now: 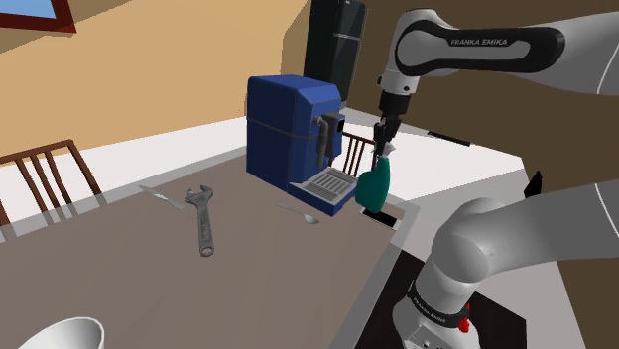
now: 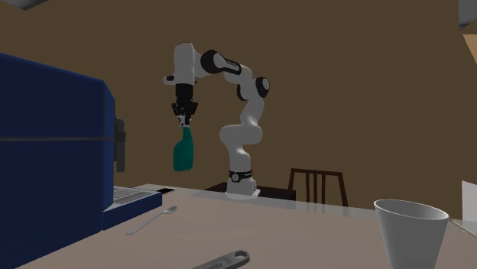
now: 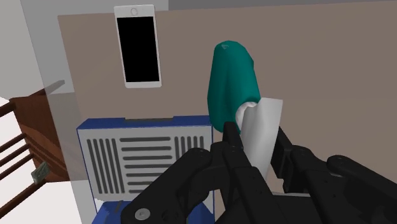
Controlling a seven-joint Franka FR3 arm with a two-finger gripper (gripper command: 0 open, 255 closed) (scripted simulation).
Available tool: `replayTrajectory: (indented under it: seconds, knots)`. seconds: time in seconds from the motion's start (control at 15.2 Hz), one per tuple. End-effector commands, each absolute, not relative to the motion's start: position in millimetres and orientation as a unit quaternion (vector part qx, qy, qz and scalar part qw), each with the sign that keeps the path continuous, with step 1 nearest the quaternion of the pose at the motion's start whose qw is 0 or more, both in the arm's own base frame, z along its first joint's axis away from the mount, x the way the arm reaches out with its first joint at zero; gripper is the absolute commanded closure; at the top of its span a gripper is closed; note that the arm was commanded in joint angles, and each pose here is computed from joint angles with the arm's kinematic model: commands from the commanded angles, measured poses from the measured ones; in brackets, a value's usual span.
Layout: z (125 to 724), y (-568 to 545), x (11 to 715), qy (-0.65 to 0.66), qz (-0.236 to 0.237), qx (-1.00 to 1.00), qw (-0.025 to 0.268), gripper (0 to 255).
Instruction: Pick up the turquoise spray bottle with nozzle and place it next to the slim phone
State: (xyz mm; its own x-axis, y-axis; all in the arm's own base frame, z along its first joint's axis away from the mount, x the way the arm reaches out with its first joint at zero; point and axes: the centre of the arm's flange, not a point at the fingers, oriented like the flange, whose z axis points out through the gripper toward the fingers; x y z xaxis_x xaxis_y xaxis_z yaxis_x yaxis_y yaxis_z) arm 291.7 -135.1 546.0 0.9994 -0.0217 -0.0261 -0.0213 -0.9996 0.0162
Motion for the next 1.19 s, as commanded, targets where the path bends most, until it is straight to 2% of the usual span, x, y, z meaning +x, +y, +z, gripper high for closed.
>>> replayTrajectory:
  seconds: [0.0,1.12]
  knots:
    - [535.7,-135.9,292.0,-0.011,-0.013,1.000,0.008,255]
    - [445.9,-135.9,292.0,-0.011,-0.013,1.000,0.008,255]
